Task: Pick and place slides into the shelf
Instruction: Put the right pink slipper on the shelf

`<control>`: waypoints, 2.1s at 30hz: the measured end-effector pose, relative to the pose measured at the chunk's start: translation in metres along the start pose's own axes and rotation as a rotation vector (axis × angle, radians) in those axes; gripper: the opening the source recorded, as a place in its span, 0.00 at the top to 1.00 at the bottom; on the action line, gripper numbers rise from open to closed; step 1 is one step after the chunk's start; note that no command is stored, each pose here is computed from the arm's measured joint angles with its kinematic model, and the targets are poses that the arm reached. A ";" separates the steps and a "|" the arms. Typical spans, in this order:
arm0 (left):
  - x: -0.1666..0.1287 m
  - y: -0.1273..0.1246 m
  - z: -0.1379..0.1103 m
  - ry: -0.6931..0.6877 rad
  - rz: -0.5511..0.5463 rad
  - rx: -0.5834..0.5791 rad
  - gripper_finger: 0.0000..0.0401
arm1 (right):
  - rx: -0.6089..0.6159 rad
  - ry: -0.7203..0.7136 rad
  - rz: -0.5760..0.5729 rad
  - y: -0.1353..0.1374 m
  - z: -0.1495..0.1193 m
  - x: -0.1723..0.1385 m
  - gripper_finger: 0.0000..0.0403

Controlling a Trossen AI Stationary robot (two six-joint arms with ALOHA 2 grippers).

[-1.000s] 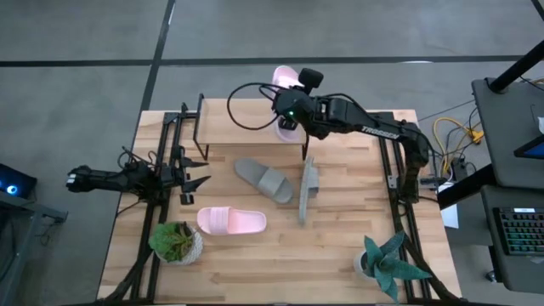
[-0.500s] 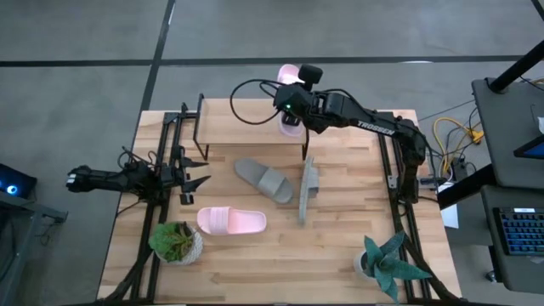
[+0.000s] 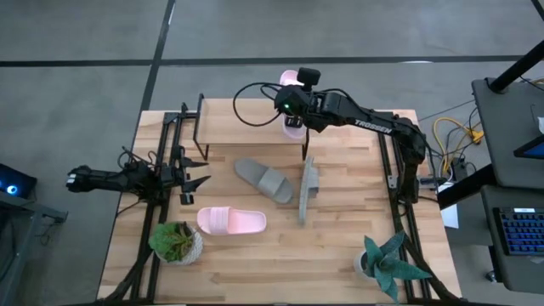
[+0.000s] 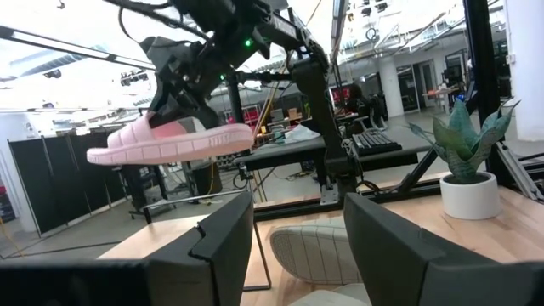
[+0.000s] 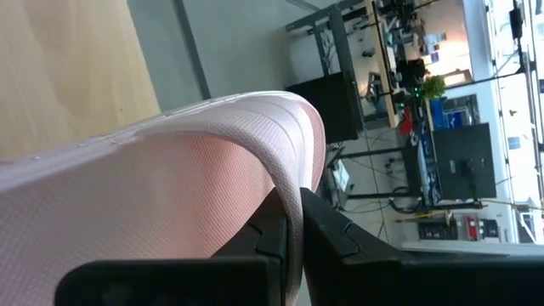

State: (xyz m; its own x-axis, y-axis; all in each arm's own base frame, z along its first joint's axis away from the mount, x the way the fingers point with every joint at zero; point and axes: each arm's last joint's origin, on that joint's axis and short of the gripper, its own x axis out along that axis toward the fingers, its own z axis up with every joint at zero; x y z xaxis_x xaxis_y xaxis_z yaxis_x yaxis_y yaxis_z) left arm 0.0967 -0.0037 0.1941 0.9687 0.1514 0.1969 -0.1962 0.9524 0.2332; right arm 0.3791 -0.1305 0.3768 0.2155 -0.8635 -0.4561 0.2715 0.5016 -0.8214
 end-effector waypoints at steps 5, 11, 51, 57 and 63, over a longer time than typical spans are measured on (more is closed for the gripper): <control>0.000 0.000 0.000 0.001 0.000 0.000 0.57 | 0.001 0.012 -0.008 0.005 -0.003 0.012 0.97; 0.000 0.000 0.000 0.000 0.000 0.001 0.57 | -0.076 0.005 -0.016 0.015 -0.003 0.022 0.97; 0.000 0.000 -0.001 0.012 0.000 0.012 0.57 | -0.190 0.134 -0.036 0.030 0.026 0.072 0.97; 0.001 -0.001 -0.002 0.021 -0.002 0.014 0.57 | -0.213 0.130 0.037 0.033 0.023 0.074 0.97; 0.001 -0.001 -0.002 0.022 -0.001 0.014 0.57 | -0.212 0.136 0.042 0.032 0.021 0.074 0.97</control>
State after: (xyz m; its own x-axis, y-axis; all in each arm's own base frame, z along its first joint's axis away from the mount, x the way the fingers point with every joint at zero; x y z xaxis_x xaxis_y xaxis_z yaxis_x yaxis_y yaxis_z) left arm 0.0978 -0.0037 0.1919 0.9720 0.1564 0.1756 -0.1972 0.9489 0.2463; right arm 0.4235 -0.1769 0.3245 0.0900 -0.8485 -0.5214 0.0594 0.5272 -0.8477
